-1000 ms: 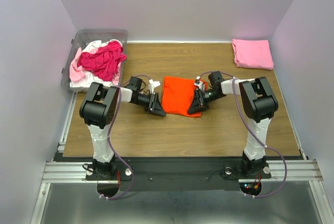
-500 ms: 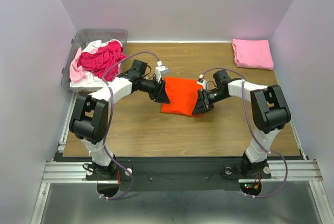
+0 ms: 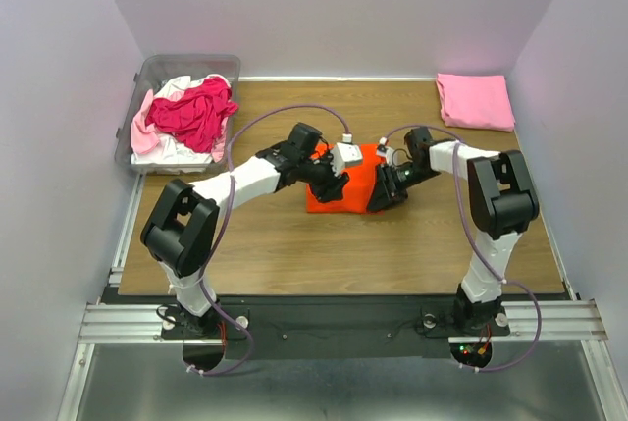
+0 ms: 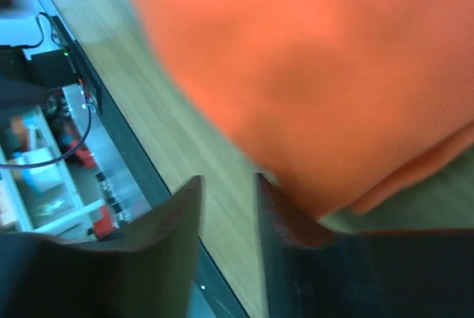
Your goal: Fold and stack the t-shirts
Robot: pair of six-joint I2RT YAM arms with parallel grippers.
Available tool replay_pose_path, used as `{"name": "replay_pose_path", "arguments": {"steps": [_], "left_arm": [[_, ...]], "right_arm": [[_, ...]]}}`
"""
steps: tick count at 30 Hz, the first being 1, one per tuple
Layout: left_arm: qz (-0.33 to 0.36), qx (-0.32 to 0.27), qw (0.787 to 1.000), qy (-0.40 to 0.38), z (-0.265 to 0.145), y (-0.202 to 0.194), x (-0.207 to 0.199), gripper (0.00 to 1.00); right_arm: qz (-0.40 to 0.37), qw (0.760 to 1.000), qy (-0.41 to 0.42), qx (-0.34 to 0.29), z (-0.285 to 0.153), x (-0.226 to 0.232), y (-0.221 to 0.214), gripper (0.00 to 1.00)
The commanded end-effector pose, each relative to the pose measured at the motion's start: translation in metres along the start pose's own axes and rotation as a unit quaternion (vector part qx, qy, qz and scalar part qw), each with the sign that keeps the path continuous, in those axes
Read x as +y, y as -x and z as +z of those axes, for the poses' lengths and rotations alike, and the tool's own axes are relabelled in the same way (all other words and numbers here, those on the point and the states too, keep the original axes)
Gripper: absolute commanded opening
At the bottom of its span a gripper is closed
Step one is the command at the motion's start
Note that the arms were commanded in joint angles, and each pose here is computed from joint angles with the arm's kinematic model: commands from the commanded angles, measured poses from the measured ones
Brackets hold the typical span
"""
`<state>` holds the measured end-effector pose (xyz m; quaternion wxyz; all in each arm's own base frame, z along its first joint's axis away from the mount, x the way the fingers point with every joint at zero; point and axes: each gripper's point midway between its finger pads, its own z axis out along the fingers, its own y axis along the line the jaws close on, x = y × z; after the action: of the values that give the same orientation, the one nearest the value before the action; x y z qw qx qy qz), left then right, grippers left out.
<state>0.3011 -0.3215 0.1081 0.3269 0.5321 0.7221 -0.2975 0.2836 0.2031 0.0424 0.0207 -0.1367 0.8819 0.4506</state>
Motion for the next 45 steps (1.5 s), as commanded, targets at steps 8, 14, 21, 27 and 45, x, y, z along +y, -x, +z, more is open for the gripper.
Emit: {"name": "replay_pose_path", "arguments": {"steps": [8, 14, 21, 27, 45], "left_arm": [[0.188, -0.028, 0.98, 0.055, 0.04, 0.04, -0.011, 0.6], [0.237, -0.013, 0.971, 0.033, 0.068, 0.029, -0.027, 0.6], [0.286, 0.004, 0.958, -0.003, 0.091, 0.021, -0.049, 0.6], [0.279, 0.027, 0.96, -0.001, 0.114, 0.008, -0.045, 0.56], [0.182, -0.051, 0.982, -0.016, 0.092, 0.068, -0.033, 0.0]], "right_arm": [[0.0, 0.992, -0.055, -0.114, -0.076, 0.025, 0.024, 0.68], [0.112, 0.973, -0.108, -0.168, -0.095, -0.013, 0.038, 0.75], [0.151, 0.963, -0.122, -0.185, -0.092, -0.025, 0.04, 0.78], [0.165, 0.962, -0.112, -0.185, -0.087, -0.025, 0.034, 0.79], [0.214, 0.937, -0.064, -0.269, -0.069, -0.038, 0.046, 0.81]]}}
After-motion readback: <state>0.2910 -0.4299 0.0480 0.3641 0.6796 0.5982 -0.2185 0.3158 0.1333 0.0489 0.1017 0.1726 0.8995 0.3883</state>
